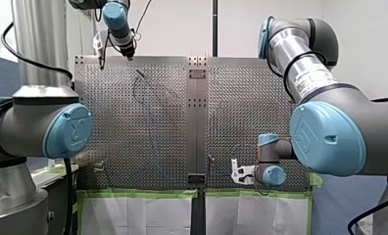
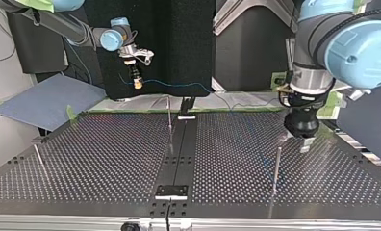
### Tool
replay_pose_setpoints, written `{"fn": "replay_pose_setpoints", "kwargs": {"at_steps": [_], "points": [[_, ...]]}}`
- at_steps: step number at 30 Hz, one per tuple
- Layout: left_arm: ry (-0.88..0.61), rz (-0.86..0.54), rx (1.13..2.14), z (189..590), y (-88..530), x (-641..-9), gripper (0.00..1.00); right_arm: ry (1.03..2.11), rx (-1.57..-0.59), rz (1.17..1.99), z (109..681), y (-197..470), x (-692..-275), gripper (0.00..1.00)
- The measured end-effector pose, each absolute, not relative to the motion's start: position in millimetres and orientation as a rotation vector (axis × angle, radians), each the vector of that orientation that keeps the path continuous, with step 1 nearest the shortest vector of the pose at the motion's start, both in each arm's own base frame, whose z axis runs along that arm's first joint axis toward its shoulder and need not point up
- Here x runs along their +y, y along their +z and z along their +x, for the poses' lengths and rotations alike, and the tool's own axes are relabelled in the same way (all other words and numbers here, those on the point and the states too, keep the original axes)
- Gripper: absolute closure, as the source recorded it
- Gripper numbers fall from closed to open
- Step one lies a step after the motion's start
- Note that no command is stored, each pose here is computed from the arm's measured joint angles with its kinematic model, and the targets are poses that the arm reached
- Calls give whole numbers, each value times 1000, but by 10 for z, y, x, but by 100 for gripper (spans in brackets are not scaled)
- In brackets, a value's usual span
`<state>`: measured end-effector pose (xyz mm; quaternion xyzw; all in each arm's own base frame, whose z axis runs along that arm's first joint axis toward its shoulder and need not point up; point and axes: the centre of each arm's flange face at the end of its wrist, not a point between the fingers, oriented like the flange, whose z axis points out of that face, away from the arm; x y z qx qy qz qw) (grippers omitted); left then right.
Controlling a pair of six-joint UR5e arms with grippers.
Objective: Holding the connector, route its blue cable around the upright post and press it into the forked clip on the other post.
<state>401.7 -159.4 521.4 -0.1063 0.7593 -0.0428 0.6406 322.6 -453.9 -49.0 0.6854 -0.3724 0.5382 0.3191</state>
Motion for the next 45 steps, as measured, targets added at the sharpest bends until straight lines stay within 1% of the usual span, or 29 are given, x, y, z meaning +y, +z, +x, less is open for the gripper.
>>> {"fn": "replay_pose_setpoints", "kwargs": {"at_steps": [9,13,20,33,38,45], "points": [[-148,-68,1751,3945,4904,-1900,0,1416,-979,1803,3231,-489,-4535,100],[-146,-9,1758,3902,4745,-2034,0,1423,-980,1803,3244,-488,-4529,100],[-92,66,1772,3966,4430,-2278,0,1446,-995,1792,3255,-481,-4534,100],[18,197,1761,4072,3929,-2793,0,1465,-994,1794,3285,-478,-4521,100],[55,239,1739,3992,3815,-2953,0,1469,-990,1795,3298,-477,-4514,100],[111,273,1677,3907,3806,-3149,0,1472,-987,1798,3315,-476,-4502,100]]}}
